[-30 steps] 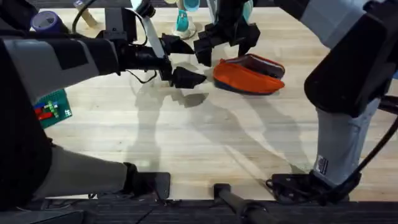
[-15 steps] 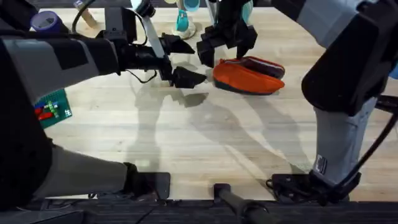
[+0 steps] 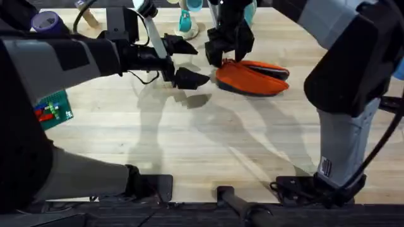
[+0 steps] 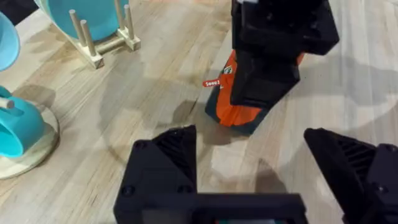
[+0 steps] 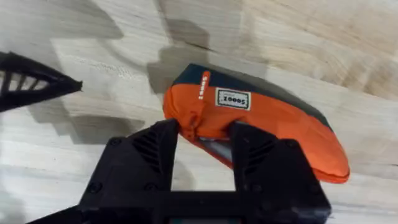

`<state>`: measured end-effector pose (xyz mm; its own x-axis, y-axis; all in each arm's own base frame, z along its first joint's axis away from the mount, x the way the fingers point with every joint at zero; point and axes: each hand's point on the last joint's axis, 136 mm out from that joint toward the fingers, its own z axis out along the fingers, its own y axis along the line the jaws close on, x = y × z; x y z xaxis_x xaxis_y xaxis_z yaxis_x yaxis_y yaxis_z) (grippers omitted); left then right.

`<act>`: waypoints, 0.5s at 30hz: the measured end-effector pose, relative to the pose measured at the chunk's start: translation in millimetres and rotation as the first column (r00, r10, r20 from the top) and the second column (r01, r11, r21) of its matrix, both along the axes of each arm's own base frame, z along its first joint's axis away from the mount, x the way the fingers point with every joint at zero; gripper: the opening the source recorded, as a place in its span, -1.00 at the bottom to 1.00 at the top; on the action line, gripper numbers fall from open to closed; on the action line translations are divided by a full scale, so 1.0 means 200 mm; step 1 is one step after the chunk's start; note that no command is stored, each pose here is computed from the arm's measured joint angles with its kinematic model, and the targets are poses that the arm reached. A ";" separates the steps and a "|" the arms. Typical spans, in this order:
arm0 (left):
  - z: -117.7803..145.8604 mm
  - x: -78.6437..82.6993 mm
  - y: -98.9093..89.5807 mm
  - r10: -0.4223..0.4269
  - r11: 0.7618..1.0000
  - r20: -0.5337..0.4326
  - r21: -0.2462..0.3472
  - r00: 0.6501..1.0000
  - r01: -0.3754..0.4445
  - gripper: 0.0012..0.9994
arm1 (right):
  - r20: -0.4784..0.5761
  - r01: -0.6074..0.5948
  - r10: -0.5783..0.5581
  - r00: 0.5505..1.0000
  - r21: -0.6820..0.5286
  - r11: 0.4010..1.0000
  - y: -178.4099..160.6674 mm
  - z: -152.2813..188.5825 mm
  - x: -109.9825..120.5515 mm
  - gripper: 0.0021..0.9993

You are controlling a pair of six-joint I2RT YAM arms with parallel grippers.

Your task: Unzip the bag, pick up the pens from the table one at a time and place them inside, then zip the bag closed.

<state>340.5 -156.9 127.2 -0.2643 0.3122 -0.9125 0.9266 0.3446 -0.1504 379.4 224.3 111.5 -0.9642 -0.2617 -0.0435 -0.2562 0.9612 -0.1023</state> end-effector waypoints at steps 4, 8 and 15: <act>0.00 0.00 0.00 0.000 1.000 0.001 0.000 1.000 0.000 0.99 | 0.006 -0.001 0.001 1.000 -0.008 1.000 0.00 0.00 0.00 -0.01; 0.00 0.00 0.00 0.000 1.000 0.001 0.000 1.000 0.000 0.99 | 0.012 -0.009 0.009 1.000 -0.015 1.000 -0.01 0.00 0.01 0.19; 0.00 0.00 0.00 0.000 1.000 0.001 0.000 1.000 0.000 0.99 | 0.014 -0.044 0.044 0.999 -0.022 0.999 0.00 0.00 0.01 0.23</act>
<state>340.7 -156.9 127.3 -0.2629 0.3123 -0.9129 0.9269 0.3444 -0.1491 381.6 223.3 112.1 -0.9511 -0.3046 -0.0510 -0.2963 0.9466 -0.1270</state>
